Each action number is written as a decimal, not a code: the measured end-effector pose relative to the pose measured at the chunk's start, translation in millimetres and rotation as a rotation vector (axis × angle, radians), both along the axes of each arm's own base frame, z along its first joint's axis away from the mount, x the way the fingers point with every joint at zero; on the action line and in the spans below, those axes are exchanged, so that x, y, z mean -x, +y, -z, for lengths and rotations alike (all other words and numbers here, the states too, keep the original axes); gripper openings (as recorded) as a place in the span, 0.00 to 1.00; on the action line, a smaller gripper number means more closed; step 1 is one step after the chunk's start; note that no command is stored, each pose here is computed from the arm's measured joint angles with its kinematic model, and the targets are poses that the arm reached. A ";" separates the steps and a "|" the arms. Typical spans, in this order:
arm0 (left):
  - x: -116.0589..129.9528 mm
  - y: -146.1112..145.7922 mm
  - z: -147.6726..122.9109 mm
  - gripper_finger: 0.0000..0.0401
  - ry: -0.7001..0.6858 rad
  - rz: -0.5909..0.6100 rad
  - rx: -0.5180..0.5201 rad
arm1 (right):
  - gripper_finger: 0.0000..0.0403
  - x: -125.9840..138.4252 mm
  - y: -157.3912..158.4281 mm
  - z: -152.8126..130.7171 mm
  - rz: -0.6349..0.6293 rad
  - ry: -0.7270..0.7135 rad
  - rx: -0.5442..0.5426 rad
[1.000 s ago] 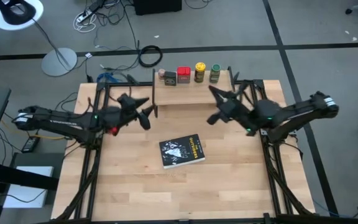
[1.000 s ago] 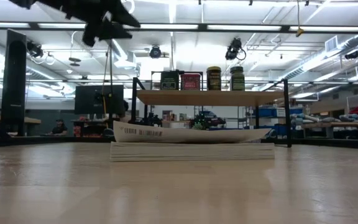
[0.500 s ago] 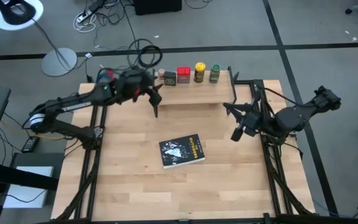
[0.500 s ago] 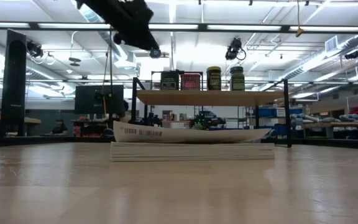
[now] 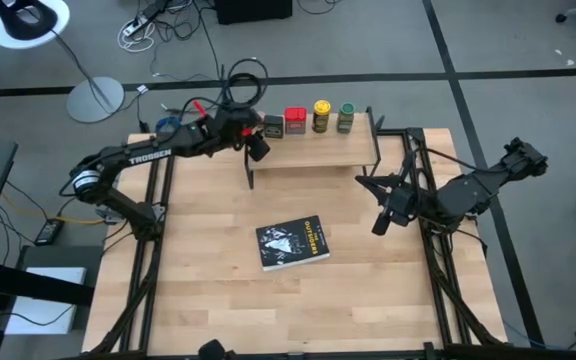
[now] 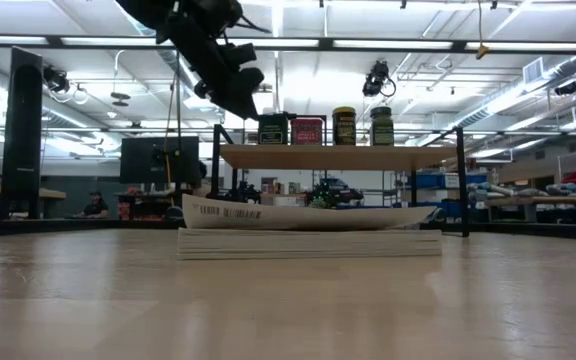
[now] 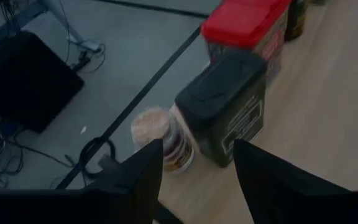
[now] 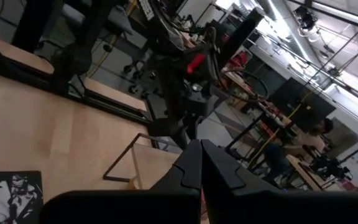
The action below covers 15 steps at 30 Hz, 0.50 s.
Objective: Shelf spices
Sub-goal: Adjust the seasoning bottles on the shelf
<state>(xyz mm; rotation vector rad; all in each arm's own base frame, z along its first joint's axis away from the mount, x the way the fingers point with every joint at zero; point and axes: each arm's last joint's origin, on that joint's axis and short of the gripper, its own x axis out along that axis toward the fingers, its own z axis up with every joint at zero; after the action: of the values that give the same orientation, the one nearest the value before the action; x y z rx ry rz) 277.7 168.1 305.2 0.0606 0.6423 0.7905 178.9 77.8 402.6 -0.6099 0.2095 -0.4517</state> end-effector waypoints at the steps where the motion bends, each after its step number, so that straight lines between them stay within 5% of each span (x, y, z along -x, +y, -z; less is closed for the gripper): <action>1: 1.2 0.8 1.1 0.50 0.011 -0.003 0.007 | 0.00 -0.1 0.1 0.2 -0.003 0.002 0.001; 15: 4.3 15.2 13.1 0.50 0.041 -0.053 0.054 | 0.00 0.1 -0.1 1.2 -0.004 0.016 0.014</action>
<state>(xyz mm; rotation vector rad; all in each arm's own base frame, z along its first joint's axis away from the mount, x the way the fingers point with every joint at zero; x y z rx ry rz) 273.5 183.3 292.1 0.0108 0.7062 0.8245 178.8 77.7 401.4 -0.6274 0.2211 -0.4451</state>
